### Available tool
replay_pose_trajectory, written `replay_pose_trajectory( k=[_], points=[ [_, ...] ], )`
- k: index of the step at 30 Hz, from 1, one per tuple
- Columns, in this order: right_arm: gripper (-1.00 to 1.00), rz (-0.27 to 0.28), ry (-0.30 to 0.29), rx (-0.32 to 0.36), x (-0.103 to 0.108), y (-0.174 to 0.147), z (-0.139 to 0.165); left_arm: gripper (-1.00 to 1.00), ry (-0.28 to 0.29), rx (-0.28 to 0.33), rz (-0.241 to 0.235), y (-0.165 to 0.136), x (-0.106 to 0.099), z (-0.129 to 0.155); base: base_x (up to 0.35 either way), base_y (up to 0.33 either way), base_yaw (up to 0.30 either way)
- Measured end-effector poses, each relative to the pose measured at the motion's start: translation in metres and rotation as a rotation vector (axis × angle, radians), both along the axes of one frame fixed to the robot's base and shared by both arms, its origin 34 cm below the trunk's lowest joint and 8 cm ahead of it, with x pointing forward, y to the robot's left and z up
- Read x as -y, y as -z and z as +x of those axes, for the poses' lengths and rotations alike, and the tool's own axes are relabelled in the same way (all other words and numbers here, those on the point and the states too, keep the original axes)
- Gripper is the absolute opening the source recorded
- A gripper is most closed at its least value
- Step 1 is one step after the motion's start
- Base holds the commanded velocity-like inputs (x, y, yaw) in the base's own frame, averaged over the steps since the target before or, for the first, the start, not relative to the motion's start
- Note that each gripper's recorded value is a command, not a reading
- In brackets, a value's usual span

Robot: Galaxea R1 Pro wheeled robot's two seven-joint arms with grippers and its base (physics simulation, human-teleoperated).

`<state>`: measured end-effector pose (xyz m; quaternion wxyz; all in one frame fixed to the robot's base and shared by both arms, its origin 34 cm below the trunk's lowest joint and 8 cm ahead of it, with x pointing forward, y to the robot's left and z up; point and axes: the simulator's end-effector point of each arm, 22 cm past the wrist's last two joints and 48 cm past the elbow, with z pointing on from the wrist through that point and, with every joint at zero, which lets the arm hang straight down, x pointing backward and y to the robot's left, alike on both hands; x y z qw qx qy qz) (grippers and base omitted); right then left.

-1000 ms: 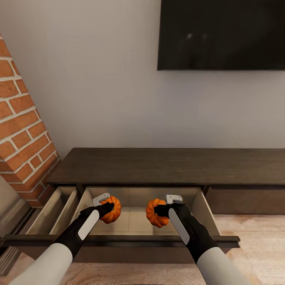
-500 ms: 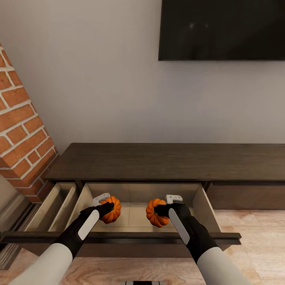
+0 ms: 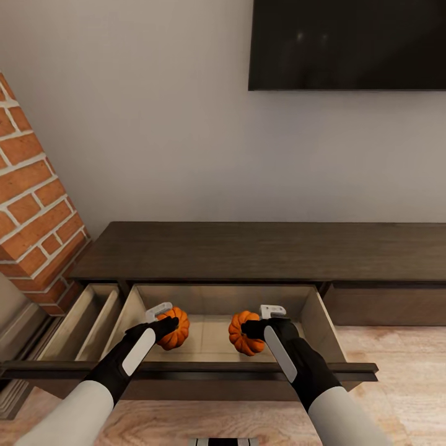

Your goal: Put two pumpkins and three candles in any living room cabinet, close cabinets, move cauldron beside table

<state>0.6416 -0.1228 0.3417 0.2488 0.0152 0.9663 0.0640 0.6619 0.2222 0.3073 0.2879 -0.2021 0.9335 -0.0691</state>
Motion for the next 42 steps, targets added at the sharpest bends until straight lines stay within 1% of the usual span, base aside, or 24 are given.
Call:
replay_pose_trajectory(
  k=[7, 11, 16, 17, 26, 27, 42],
  points=[
    [-1.00, 0.000, 0.001, 0.000, 0.000, 0.000, 0.000, -1.00, 0.000, -0.002, -0.002, 0.000, 0.000, -0.001, 0.000, 0.000, 0.000],
    [-1.00, 0.000, 0.001, -0.017, 0.000, 0.010, -0.003, -1.00, 0.002, -0.021, -0.002, 0.011, 0.001, -0.004, 0.000, 0.000, 0.000],
    [-1.00, 0.000, 0.001, -0.017, 0.000, 0.010, -0.003, -1.00, 0.001, -0.020, -0.002, 0.010, 0.000, -0.004, 0.000, 0.000, 0.000],
    [1.00, 0.000, 0.001, -0.017, 0.000, 0.010, -0.003, -1.00, 0.001, -0.020, -0.002, 0.010, 0.001, -0.004, 0.000, 0.000, 0.000],
    [1.00, -0.001, -0.001, -0.019, 0.000, 0.010, -0.003, -1.00, 0.000, -0.020, -0.002, 0.010, 0.000, -0.004, 0.000, 0.000, 0.000],
    [1.00, -0.001, -0.001, -0.019, 0.000, 0.010, -0.003, 1.00, -0.001, -0.019, -0.002, 0.010, 0.000, -0.004, 0.000, 0.000, 0.000],
    [1.00, 0.000, 0.003, -0.019, 0.001, 0.010, -0.003, 1.00, 0.000, -0.015, -0.002, 0.008, 0.000, -0.002, 0.000, 0.000, 0.000]
  ],
)
